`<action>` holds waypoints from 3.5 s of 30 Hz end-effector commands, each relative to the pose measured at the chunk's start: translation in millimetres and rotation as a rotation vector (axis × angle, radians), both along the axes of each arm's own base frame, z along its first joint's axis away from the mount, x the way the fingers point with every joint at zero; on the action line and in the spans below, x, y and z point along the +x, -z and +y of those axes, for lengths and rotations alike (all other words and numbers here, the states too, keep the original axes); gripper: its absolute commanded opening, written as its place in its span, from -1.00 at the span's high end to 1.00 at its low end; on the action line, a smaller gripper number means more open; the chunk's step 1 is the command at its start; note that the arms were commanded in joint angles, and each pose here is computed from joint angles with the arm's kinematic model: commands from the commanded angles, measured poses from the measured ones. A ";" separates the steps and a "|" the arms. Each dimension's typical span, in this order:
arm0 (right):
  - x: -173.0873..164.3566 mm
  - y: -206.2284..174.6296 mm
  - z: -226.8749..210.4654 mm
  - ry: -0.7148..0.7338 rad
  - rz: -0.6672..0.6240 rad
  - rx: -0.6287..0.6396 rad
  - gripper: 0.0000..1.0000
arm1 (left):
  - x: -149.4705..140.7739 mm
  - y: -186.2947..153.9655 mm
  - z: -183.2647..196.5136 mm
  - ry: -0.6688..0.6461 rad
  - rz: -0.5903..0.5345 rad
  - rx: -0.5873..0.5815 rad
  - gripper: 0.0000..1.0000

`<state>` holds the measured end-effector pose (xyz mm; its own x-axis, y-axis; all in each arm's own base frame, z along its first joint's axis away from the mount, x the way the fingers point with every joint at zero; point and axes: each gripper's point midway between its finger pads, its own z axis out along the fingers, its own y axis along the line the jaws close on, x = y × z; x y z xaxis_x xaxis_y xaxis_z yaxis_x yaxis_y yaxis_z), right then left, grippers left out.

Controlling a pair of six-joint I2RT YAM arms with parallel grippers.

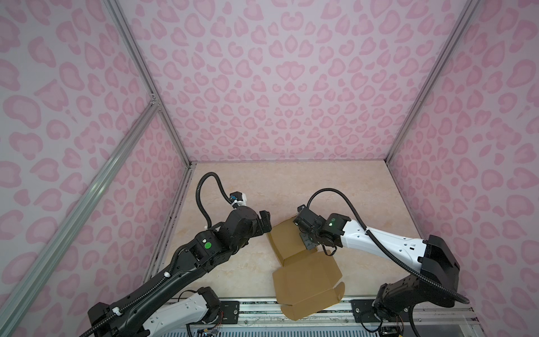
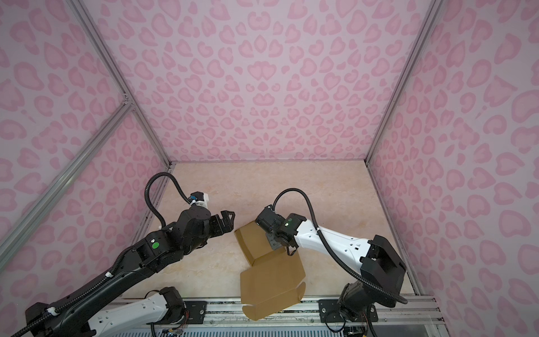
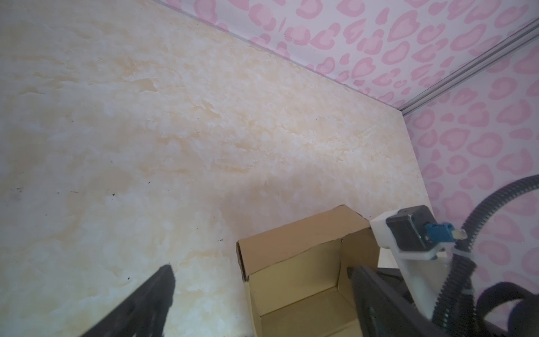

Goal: Assemble paper box
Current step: Fold the bottom flaps of a flat cardboard box at the center of the table, then place the paper box at the center of the table.

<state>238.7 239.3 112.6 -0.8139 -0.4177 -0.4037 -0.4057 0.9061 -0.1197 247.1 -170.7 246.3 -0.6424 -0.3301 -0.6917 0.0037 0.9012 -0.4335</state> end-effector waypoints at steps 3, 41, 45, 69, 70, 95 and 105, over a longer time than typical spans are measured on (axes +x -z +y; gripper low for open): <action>-11.0 12.8 -1.0 -0.043 0.090 -0.021 0.93 | -3.2 15.8 6.9 0.004 0.041 0.037 -0.94; 15.7 37.7 15.8 -0.138 0.013 0.162 0.30 | -3.0 65.7 6.6 0.037 0.154 0.045 -0.94; 16.6 32.0 21.7 -0.188 -0.036 0.264 0.28 | -3.9 73.4 2.1 0.052 0.171 0.030 -0.94; 12.7 32.8 16.2 -0.243 -0.190 0.401 0.25 | -3.8 83.1 -11.7 0.093 0.194 -0.014 -0.94; 13.0 31.2 17.9 -0.251 -0.204 0.416 0.24 | -3.4 82.6 -12.7 0.097 0.194 -0.016 -0.94; 24.1 6.1 32.0 -0.403 -0.562 0.746 0.19 | -3.9 81.8 -29.5 0.163 0.206 -0.058 -0.94; 30.7 10.3 35.3 -0.401 -0.571 0.738 0.25 | -6.0 70.1 -54.5 0.268 0.199 -0.141 -0.94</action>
<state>268.1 270.4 91.1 -0.3154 -0.1297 -0.9401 -0.7363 0.6584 0.1562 238.4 -209.2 159.5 -0.8422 -0.2209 -0.4919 0.0742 0.8561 -0.5115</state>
